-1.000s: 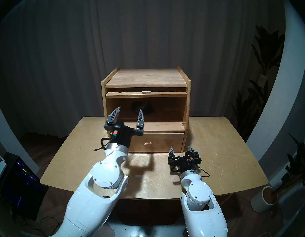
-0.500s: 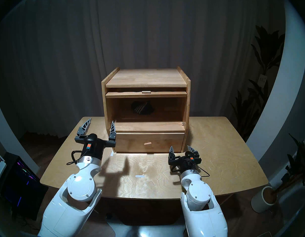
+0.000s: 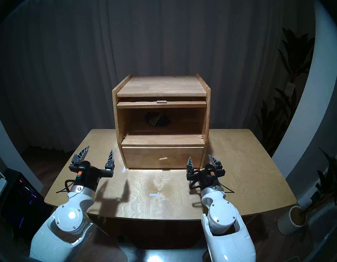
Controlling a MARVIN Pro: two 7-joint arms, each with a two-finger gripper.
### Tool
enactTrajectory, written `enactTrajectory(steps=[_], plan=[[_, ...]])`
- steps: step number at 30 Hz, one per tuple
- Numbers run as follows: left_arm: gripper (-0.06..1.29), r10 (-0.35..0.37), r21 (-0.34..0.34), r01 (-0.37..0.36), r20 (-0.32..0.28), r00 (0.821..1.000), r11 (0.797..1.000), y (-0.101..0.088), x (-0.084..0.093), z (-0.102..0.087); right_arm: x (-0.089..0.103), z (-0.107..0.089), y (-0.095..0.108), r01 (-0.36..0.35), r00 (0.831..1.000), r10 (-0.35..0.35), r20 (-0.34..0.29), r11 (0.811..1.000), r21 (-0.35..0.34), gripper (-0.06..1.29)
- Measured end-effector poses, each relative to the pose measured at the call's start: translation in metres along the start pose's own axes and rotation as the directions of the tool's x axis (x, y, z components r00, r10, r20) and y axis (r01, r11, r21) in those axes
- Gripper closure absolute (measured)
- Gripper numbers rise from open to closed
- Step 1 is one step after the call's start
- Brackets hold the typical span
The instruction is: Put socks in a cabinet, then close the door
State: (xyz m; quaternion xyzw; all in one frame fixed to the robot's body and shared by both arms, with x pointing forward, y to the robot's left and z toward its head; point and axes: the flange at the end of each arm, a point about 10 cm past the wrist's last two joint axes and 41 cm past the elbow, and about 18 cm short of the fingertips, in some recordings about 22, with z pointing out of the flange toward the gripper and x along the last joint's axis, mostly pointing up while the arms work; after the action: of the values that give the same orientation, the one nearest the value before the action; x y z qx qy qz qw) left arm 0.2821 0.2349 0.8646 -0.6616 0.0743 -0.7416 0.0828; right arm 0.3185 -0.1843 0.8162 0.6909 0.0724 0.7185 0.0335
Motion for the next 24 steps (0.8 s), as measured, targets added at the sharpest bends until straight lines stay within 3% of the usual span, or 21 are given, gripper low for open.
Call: enactTrajectory(steps=[5,10,13,17,24], plan=[[-0.02,-0.018,-0.01,0.018,0.009,1.0,1.0,-0.008,-0.003,-0.003,0.022,-0.003,0.003,0.126,0.989,-0.125,-0.081,0.992,0.0,0.03],[-0.02,-0.035,-0.027,0.036,0.015,0.999,0.999,-0.012,-0.006,-0.006,0.048,-0.004,0.004,0.256,0.955,-0.255,-0.153,0.967,-0.011,0.03],[-0.02,-0.044,-0.036,0.045,0.016,0.999,0.998,-0.014,-0.006,-0.007,0.061,-0.004,0.001,0.298,0.939,-0.296,-0.174,0.954,-0.012,0.03],[-0.02,-0.054,-0.048,0.055,0.017,0.998,0.997,-0.016,-0.007,-0.009,0.076,-0.004,-0.007,0.289,0.946,-0.283,-0.156,0.957,0.019,0.03],[-0.02,-0.07,-0.067,0.071,0.019,0.997,0.995,-0.018,-0.008,-0.01,0.096,-0.006,-0.018,0.188,0.981,-0.179,-0.078,0.974,0.13,0.03]])
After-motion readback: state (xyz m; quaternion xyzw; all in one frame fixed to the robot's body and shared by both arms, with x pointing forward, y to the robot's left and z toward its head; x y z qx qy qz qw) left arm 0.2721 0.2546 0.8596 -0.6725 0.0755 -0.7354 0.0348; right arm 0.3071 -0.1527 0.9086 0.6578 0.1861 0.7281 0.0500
